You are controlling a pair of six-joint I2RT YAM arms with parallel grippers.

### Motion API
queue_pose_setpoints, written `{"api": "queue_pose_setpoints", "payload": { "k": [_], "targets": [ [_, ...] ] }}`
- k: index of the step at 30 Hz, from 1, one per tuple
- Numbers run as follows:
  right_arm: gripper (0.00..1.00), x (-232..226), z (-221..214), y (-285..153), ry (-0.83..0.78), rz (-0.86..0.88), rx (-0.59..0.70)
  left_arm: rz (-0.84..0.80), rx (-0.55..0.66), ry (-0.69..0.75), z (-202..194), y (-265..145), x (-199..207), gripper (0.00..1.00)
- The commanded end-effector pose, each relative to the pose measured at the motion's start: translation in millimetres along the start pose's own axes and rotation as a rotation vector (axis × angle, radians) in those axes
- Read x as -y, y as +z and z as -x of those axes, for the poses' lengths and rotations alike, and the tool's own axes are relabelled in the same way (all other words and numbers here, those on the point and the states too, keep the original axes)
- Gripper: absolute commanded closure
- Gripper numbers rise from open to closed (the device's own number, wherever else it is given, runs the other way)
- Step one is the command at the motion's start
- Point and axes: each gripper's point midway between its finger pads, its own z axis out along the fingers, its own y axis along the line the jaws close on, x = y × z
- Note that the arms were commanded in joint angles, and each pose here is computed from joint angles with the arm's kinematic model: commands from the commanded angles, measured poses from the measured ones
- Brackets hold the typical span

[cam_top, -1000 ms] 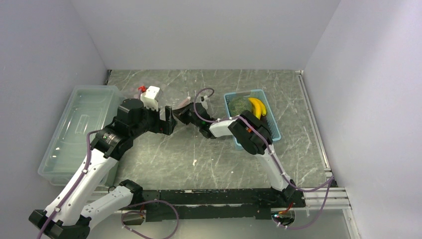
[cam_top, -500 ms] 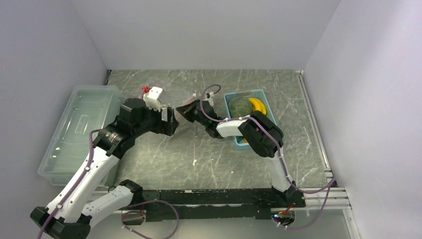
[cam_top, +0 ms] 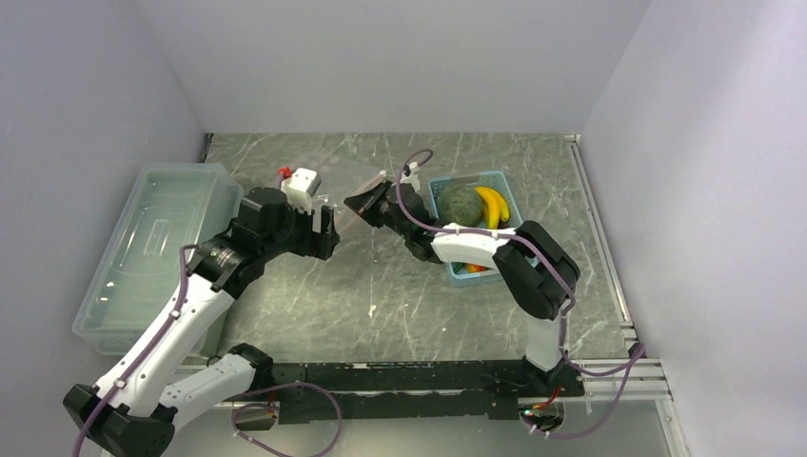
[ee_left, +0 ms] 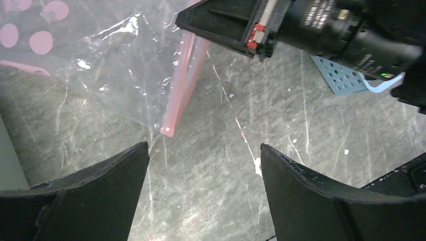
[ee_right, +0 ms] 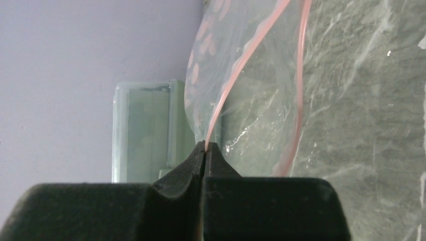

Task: Place the food in the zip-top bag and seal the zipper
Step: Pick up the zipper food storage bag at the center of the board.

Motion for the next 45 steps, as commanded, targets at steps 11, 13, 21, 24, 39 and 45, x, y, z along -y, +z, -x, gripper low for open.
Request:
{"api": "queue_pose_setpoints", "payload": {
  "k": [11,13,21,24,39,45],
  "targets": [
    [1.0,-18,13,-31,-0.062,-0.047,-0.003,0.252,-0.036,0.03,-3,7,-5,0.21],
    [1.0,-19,13,-35,-0.062,-0.049,-0.004,0.286,-0.041,0.045,-5,10,-4,0.22],
    [1.0,-30,19,-54,-0.062,-0.047,-0.003,0.41,-0.033,0.174,-13,26,25,0.26],
    [1.0,-33,21,-63,-0.061,-0.041,-0.001,0.473,-0.031,0.236,-11,33,34,0.26],
    [1.0,-37,26,-93,-0.058,-0.011,0.012,0.506,0.05,0.278,5,44,44,0.36],
    [1.0,-40,27,-94,-0.056,0.005,0.017,0.498,0.042,0.287,1,55,46,0.36]
  ]
}}
